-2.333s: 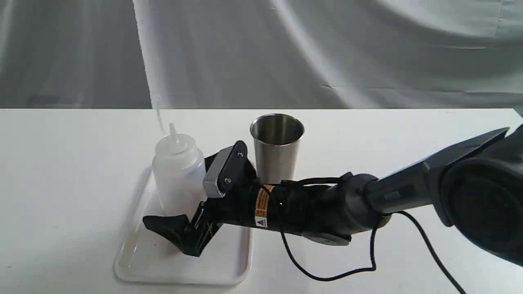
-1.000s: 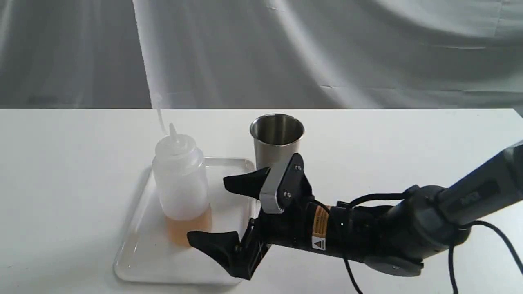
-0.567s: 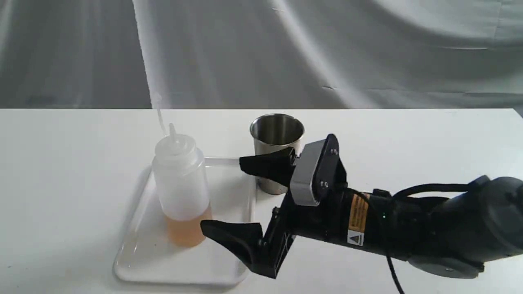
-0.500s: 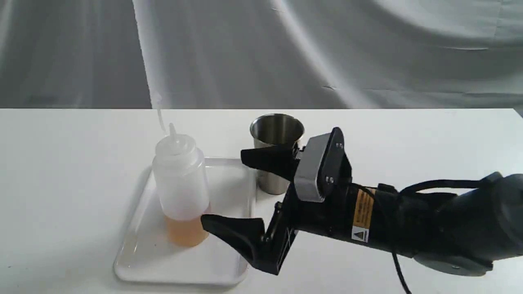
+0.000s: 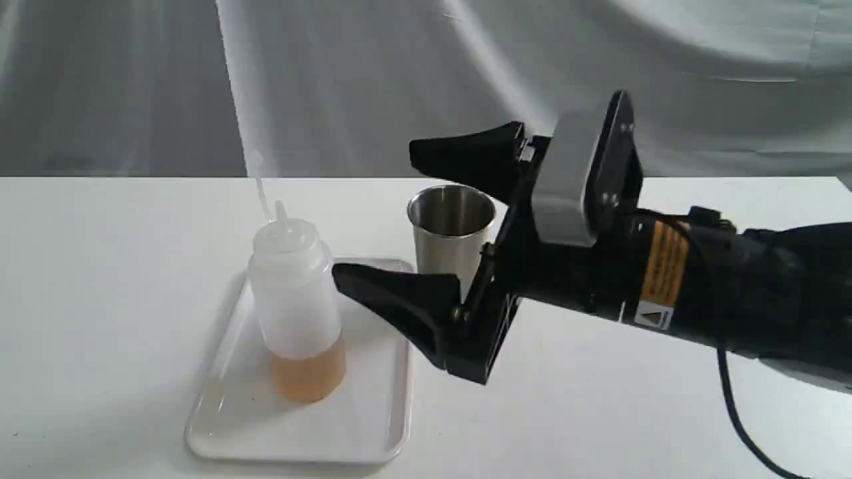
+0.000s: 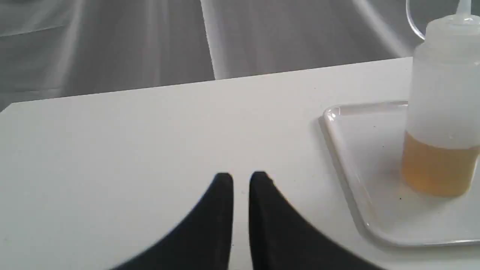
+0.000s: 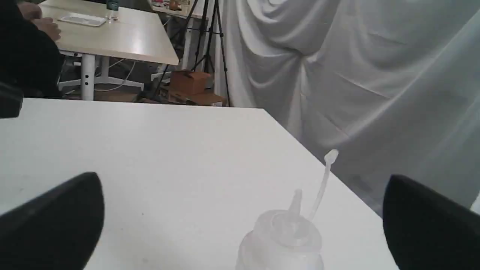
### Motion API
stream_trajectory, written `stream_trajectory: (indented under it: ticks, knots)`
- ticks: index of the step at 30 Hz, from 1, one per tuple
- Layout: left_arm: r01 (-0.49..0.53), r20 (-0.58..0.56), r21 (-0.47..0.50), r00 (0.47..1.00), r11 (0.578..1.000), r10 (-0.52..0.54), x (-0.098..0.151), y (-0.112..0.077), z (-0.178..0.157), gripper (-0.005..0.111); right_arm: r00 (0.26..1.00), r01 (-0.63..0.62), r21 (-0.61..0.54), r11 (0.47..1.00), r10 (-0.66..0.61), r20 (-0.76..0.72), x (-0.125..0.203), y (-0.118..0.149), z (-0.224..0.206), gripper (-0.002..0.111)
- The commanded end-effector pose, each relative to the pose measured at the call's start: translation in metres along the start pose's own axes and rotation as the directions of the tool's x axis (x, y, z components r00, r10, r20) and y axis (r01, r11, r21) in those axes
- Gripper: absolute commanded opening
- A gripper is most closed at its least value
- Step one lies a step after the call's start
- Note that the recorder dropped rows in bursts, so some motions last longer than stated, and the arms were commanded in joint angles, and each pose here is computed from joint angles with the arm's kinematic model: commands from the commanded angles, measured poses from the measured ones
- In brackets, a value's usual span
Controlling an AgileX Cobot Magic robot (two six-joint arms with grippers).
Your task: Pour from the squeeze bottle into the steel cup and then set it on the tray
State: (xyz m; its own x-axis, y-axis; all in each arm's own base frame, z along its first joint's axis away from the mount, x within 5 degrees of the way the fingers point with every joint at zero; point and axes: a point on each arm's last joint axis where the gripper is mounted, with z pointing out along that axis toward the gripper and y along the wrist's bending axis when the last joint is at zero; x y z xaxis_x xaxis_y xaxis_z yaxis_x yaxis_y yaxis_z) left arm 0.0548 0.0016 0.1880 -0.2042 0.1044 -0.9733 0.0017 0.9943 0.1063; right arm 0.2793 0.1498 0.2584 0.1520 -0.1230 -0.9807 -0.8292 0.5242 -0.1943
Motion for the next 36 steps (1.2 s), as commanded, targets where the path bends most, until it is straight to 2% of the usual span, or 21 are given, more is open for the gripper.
stream_trajectory:
  ticks: [1,8,12,15,17,19,21,22,29,36]
  knots:
    - [0.004,0.007,-0.004,1.0,1.0,-0.004,0.001,0.0,0.0,0.008,1.0,-0.031,0.038,0.999,0.03,0.008,-0.019,0.0,-0.012,0.105]
    - [0.004,0.007,-0.004,1.0,1.0,-0.004,0.001,0.0,0.0,0.008,1.0,0.007,0.133,0.991,-0.009,0.011,-0.054,0.002,-0.033,0.105]
    - [0.004,0.007,-0.004,1.0,1.0,-0.004,0.001,0.0,0.0,0.008,0.997,0.078,0.169,0.982,-0.076,-0.019,-0.069,0.005,-0.045,0.097]
    - [0.004,0.007,-0.004,1.0,1.0,-0.004,0.001,0.0,0.0,0.008,0.987,0.158,0.177,0.971,-0.152,-0.048,-0.079,0.009,-0.055,0.076]
    - [0.004,0.007,-0.004,1.0,1.0,-0.004,0.001,0.0,0.0,0.008,0.982,0.189,0.201,0.961,-0.181,-0.056,-0.087,0.011,-0.062,0.056]
    - [0.004,0.007,-0.004,1.0,1.0,-0.004,0.001,0.0,0.0,0.008,0.977,0.21,0.244,0.947,-0.196,-0.079,-0.093,0.011,-0.069,0.027]
    - [0.004,0.007,-0.004,1.0,1.0,-0.004,0.001,0.0,0.0,0.008,0.978,0.209,0.286,0.935,-0.19,-0.09,-0.099,0.011,-0.077,0.007]
    - [0.004,0.007,-0.004,1.0,1.0,-0.004,0.001,0.0,0.0,0.008,0.979,0.202,0.309,0.929,-0.182,-0.092,-0.103,0.012,-0.082,0.0]
    - [0.004,0.007,-0.004,1.0,1.0,-0.004,0.001,0.0,0.0,0.008,0.978,0.207,0.38,0.902,-0.195,-0.069,-0.116,0.024,-0.107,0.0]
    - [0.004,0.007,-0.004,1.0,1.0,-0.004,0.001,0.0,0.0,0.008,0.993,0.077,0.534,0.842,-0.02,-0.113,-0.097,0.033,-0.139,0.0]
